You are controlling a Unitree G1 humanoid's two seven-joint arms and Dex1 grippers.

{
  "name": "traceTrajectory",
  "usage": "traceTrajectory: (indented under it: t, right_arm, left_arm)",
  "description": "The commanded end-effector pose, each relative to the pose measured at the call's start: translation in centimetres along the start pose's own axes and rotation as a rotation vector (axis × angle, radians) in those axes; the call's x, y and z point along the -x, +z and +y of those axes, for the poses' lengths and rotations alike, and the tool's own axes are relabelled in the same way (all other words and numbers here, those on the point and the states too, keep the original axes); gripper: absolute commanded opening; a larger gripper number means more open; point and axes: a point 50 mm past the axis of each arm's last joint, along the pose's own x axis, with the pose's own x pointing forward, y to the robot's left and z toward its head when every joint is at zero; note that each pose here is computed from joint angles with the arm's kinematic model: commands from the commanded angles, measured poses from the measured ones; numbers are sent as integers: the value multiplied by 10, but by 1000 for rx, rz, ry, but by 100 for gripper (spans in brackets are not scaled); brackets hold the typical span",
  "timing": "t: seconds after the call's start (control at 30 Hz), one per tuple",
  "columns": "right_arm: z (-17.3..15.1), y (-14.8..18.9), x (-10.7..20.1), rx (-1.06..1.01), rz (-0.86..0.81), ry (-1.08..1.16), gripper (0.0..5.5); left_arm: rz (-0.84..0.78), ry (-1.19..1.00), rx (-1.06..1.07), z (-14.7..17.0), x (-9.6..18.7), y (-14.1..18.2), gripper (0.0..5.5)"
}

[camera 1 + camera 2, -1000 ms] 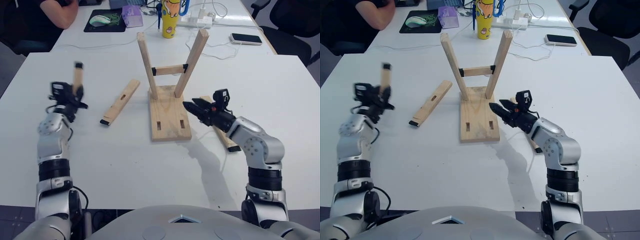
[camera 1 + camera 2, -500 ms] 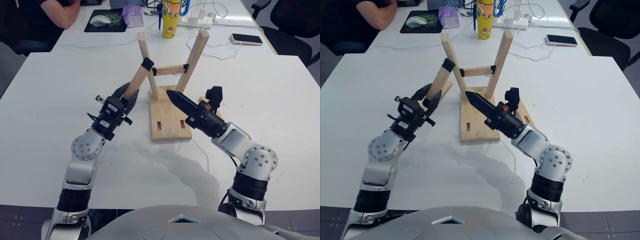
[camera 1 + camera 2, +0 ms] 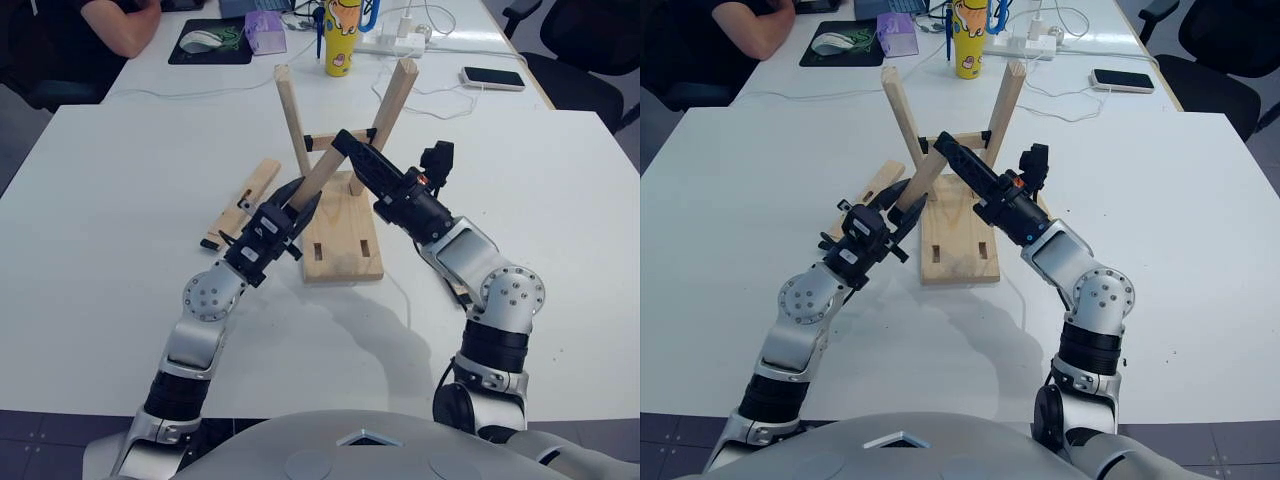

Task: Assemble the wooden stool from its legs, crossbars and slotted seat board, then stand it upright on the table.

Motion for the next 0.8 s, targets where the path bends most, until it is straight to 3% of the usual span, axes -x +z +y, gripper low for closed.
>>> traceTrajectory:
  t: [0.03, 0.17, 0.6, 0.8]
  right_arm:
    - [3, 1, -6, 10, 8, 11, 282]
    - [3, 0, -7, 7, 9, 17, 282]
    - [2, 1, -8, 20, 9, 8, 88]
    - [-3, 0, -8, 51, 13, -28, 48]
  left_arm:
    - [7, -25, 29, -4, -3, -1, 132]
    - [15, -34, 33, -5, -4, -2, 132]
    - [18, -34, 64, -10, -6, -1, 132]
    - [24, -23, 77, -10, -6, -1, 132]
